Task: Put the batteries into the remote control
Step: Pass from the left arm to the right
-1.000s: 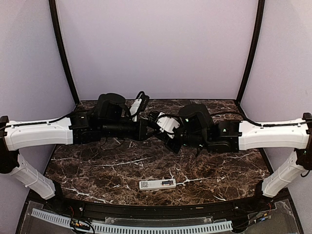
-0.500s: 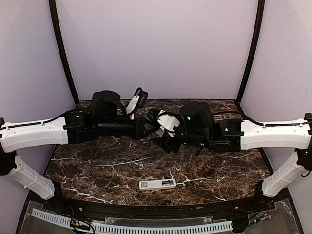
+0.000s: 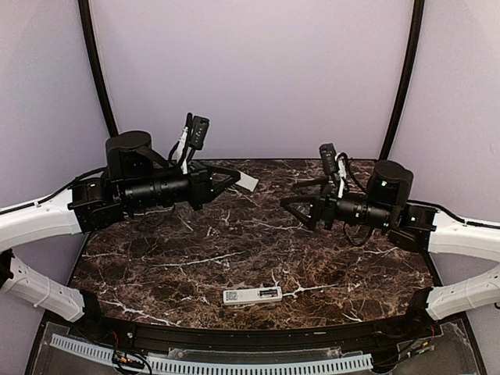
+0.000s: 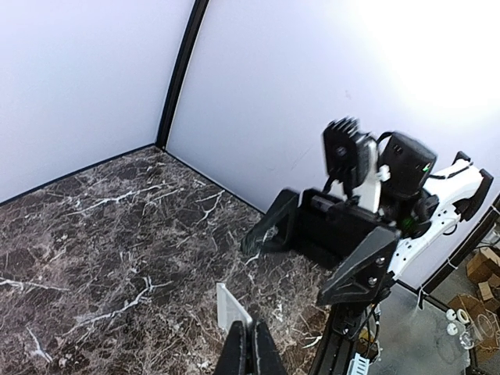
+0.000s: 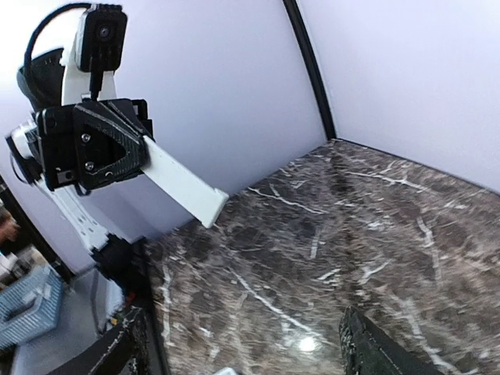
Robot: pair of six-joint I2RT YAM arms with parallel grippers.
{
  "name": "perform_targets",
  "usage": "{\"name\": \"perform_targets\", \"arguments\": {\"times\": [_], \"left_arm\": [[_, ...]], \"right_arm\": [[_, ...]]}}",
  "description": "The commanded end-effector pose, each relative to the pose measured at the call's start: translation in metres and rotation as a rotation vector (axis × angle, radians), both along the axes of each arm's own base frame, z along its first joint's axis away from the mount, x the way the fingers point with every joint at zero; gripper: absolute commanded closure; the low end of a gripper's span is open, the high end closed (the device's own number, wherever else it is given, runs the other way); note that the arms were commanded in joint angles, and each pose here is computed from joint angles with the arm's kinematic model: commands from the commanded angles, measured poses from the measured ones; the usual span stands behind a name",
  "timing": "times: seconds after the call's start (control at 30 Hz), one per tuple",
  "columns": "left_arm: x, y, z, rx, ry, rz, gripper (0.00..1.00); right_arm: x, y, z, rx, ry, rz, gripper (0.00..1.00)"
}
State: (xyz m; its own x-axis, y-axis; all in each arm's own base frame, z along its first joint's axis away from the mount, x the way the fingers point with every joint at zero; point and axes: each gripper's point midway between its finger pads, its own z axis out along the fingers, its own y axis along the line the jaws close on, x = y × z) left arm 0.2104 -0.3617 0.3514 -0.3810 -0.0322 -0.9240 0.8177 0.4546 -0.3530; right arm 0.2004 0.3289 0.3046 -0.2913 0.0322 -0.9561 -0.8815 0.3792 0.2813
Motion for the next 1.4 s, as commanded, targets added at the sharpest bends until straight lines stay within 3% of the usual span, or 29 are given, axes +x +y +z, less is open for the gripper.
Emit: {"name": "perform_targets", "arguments": {"times": [0.0, 0.4, 0.83, 1.27, 1.37], "left_arm": [[-0.013, 0.003, 0.028, -0.093, -0.089, -0.052, 1.0], [-0.029, 0.002, 0.045, -0.176, -0.095, -0.127, 1.0], [-0.031, 0.001, 0.044, -0.204, -0.088, -0.138, 1.0], [-0.03, 0.005, 0.045, -0.204, -0.104, -0.124, 1.0], [-0.03, 0.006, 0.044, -0.2, -0.103, -0.121, 1.0]], "right_arm": [[-0.023, 0.007, 0.037, 0.33, 0.165, 0.177, 0.22], [-0.028, 0.043, 0.079, 0.38, 0.019, 0.364, 0.37], [-0.031, 0.061, 0.086, 0.405, 0.008, 0.484, 0.8], [-0.033, 0.07, 0.083, 0.39, 0.044, 0.536, 1.0], [-0.034, 0.068, 0.085, 0.391, 0.043, 0.534, 1.0]]}}
